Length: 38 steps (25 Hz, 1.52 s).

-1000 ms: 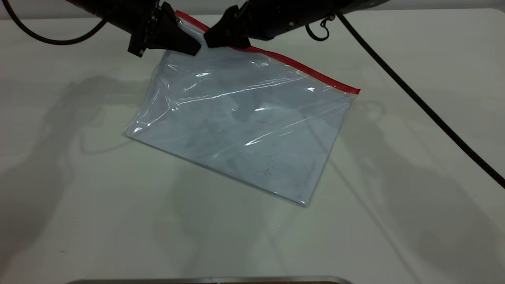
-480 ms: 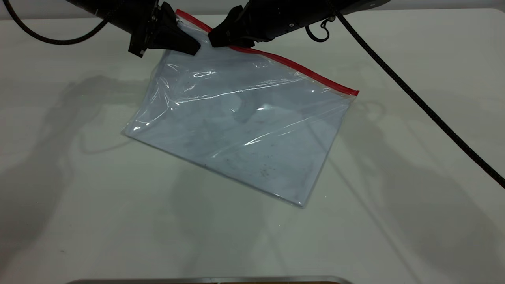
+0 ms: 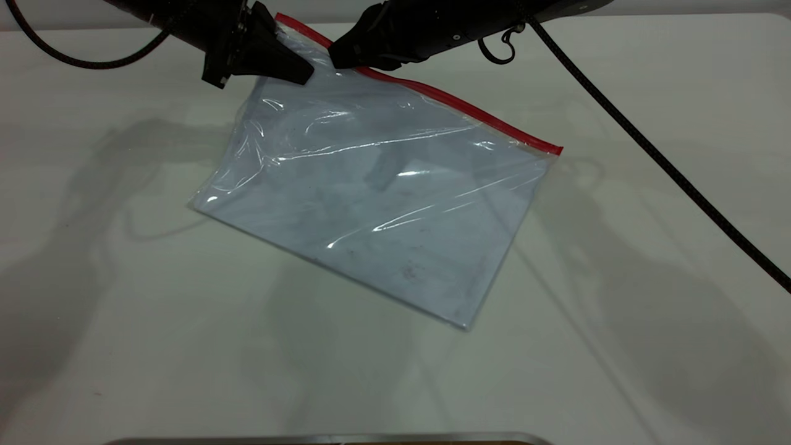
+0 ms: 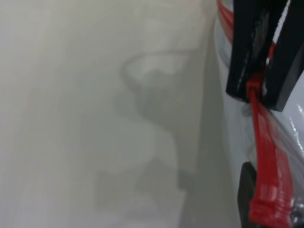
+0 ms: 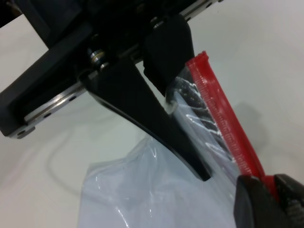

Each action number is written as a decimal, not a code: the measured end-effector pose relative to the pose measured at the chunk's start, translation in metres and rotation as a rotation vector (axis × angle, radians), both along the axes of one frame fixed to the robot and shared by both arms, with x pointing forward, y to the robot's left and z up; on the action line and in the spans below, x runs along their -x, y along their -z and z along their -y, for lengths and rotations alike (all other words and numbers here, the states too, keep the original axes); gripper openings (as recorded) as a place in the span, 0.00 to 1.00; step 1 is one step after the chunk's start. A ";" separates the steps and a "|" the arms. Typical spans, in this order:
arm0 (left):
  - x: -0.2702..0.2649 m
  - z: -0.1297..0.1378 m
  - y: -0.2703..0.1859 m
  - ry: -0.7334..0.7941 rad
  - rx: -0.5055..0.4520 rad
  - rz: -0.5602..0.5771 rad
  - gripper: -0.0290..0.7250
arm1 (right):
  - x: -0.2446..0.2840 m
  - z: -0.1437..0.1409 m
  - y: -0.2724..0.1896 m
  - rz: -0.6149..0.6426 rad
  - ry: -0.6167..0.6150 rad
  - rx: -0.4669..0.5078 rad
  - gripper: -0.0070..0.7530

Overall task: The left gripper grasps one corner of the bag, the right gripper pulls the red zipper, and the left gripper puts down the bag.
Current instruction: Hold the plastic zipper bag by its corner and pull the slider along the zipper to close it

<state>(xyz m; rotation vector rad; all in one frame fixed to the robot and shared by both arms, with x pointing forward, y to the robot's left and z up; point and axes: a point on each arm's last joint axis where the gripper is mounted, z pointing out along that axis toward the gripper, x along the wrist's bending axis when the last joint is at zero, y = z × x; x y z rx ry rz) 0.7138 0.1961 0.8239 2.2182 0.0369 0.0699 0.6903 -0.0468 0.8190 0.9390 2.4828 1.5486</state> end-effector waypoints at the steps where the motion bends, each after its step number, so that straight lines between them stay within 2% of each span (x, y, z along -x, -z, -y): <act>1: 0.000 0.000 0.000 0.000 0.000 0.000 0.11 | 0.000 0.000 0.000 0.000 0.000 0.000 0.06; 13: -0.004 -0.012 -0.007 -0.065 0.107 -0.024 0.11 | -0.003 0.000 -0.005 0.001 0.012 -0.033 0.06; 22: -0.009 -0.032 -0.020 -0.145 0.313 -0.064 0.11 | -0.011 0.011 -0.015 0.016 0.022 -0.063 0.06; 30: -0.014 -0.040 -0.025 -0.207 0.407 -0.066 0.11 | -0.015 0.022 -0.010 0.026 0.025 -0.019 0.06; 38: -0.016 -0.042 -0.026 -0.239 0.425 -0.062 0.11 | -0.020 0.057 0.027 -0.062 0.049 0.094 0.06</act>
